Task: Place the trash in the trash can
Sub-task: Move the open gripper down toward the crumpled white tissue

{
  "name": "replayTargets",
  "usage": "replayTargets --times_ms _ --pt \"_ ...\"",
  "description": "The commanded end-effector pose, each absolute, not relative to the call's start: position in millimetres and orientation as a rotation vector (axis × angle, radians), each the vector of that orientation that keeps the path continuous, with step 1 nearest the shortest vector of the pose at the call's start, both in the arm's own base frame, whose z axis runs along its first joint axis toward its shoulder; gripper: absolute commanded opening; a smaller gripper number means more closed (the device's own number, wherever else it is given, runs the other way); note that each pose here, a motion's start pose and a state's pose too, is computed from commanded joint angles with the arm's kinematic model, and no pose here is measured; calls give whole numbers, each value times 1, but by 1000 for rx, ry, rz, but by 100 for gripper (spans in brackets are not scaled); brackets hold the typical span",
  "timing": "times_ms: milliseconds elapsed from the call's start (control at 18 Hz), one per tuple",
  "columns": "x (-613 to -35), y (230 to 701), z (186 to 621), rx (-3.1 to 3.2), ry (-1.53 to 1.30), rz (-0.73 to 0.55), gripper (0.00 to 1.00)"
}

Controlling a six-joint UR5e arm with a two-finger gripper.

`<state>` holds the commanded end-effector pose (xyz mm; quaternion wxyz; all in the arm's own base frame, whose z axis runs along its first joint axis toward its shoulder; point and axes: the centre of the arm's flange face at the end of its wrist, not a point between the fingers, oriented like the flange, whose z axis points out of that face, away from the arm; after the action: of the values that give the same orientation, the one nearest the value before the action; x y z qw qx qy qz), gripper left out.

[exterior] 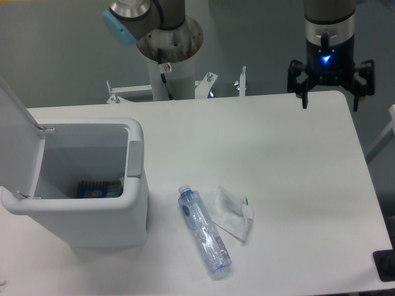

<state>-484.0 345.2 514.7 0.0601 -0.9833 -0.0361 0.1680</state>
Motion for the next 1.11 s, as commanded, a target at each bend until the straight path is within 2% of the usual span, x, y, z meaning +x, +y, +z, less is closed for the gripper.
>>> replayTargets --times_ms 611,944,1111 --pt "-483 351 510 -2974 -107 492 100" --pt "-481 364 464 -2974 -84 365 100" --pt "-476 375 429 -2944 -147 348 100"
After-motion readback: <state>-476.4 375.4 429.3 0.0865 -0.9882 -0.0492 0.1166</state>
